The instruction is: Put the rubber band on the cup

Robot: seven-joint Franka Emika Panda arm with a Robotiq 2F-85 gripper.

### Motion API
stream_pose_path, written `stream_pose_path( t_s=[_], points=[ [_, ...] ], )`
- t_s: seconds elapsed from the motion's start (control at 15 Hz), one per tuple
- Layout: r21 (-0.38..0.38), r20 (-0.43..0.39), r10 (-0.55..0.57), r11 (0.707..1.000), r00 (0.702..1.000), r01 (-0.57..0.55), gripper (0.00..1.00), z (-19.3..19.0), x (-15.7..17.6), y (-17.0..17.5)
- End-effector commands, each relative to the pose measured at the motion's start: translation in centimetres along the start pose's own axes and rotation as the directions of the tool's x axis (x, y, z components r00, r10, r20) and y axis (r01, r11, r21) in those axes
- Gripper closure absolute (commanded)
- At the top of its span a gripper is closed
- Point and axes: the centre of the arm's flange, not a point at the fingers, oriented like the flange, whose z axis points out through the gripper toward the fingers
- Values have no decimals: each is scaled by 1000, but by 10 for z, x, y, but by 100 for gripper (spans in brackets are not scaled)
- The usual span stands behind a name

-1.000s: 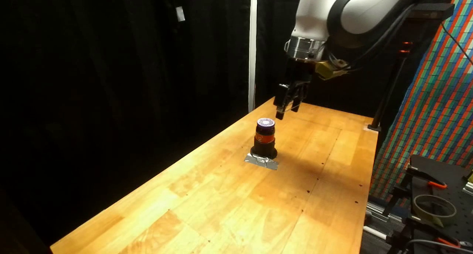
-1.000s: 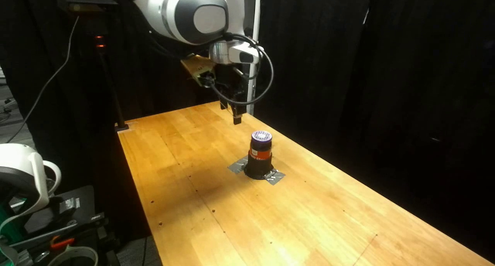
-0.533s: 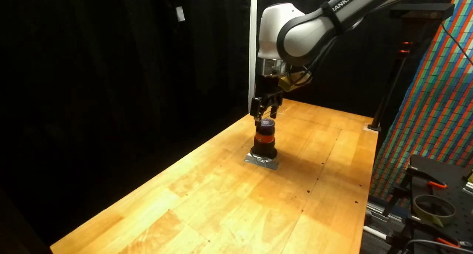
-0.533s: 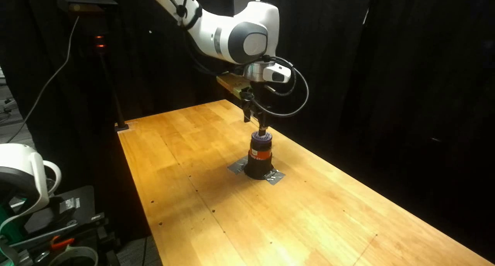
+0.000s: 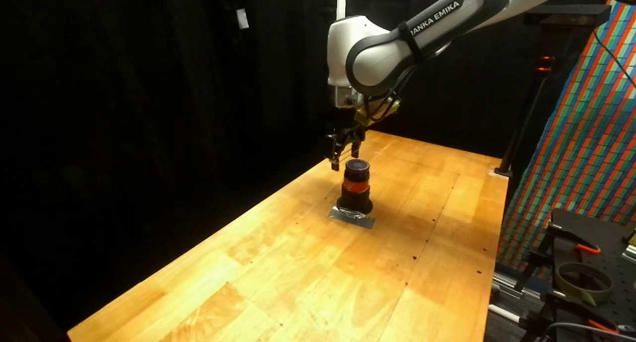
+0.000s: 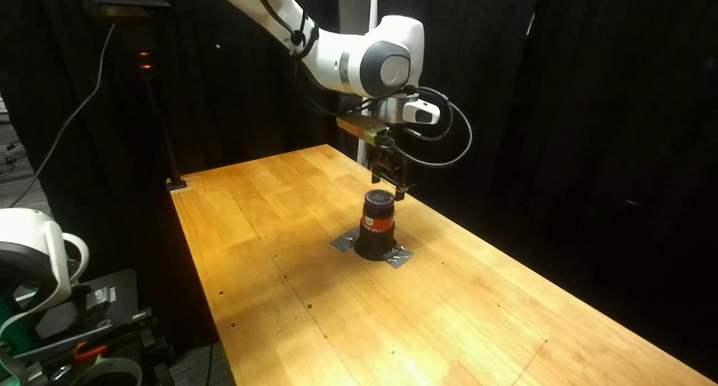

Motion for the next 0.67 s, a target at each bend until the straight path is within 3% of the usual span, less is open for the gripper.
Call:
stream_pose_path(
  t_s=[0.0,0.27,0.6],
  points=[
    [-70,18,-35,997,999,37,0,1,24,0],
    [-96,65,-66,993,996,72,0,12,27,4],
    [-69,145,-128,988,981,139,0,19,23,5]
  ],
)
